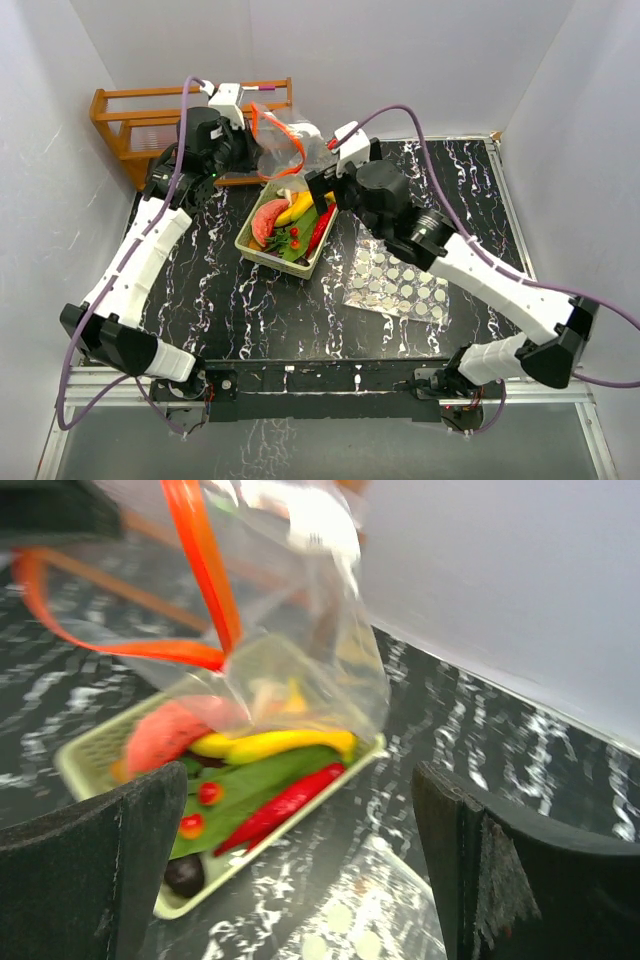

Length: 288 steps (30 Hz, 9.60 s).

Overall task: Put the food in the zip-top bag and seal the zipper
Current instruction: Pick up the zipper food storage bag at the center of the board, then move the bin to the center of the board, then pick up the fake fruit from the bin, then place the fake fruit in the zipper food storage bag, then pick up the fake fruit from the bin, then place the fake fruit in the zipper food storage bag.

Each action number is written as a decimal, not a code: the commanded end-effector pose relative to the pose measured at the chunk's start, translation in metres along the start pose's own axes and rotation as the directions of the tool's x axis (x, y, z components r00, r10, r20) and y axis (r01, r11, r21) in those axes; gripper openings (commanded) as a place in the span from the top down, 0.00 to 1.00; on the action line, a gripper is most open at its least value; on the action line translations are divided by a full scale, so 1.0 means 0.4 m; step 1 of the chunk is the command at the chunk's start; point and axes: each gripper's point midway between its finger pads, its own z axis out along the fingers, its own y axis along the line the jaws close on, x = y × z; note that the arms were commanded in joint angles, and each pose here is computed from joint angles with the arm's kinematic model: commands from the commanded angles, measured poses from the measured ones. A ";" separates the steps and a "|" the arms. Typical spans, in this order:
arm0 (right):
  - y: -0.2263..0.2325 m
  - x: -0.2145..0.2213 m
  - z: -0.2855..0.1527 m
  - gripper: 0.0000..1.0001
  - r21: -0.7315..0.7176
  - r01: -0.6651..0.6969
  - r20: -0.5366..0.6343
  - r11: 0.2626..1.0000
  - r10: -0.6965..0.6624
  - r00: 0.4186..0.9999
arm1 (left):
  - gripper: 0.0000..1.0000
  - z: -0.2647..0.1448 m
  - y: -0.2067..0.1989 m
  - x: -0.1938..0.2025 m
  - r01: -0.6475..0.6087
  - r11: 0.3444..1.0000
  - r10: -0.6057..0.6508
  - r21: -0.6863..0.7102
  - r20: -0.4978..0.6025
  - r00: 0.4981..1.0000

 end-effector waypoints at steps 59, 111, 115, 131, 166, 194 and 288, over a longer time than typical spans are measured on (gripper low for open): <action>0.157 0.487 0.498 0.08 0.153 -0.650 -0.405 0.745 0.647 0.646 | 1.00 -0.124 0.395 0.255 -0.400 0.699 0.190 -0.593 -0.386 0.903; 0.308 0.143 -0.147 0.89 -0.929 -0.270 -0.245 0.253 0.123 0.962 | 1.00 -0.026 0.268 0.292 -0.207 0.899 0.074 -0.385 -0.333 0.940; 0.324 0.165 -0.148 0.89 -0.937 -0.297 -0.280 0.184 0.110 0.954 | 1.00 -0.022 0.266 0.297 -0.201 0.903 0.069 -0.379 -0.335 0.940; 0.368 0.155 -0.013 0.89 -0.922 -0.359 -0.319 0.146 0.243 0.916 | 1.00 -0.030 0.235 0.329 -0.164 0.935 0.052 -0.313 -0.337 0.940; 0.351 0.114 0.380 0.29 -0.560 -0.663 -0.457 0.497 0.482 0.747 | 1.00 -0.043 0.163 0.345 -0.048 0.979 -0.014 -0.198 -0.299 0.954; 0.014 0.543 0.442 0.32 0.121 -0.548 -0.511 0.828 0.525 0.680 | 1.00 -0.045 0.214 0.333 -0.121 0.950 0.025 -0.289 -0.316 0.948; 0.389 0.071 0.400 0.59 -0.387 -0.599 -0.351 0.701 0.488 0.799 | 1.00 -0.028 0.144 0.369 -0.006 0.987 -0.044 -0.160 -0.309 0.950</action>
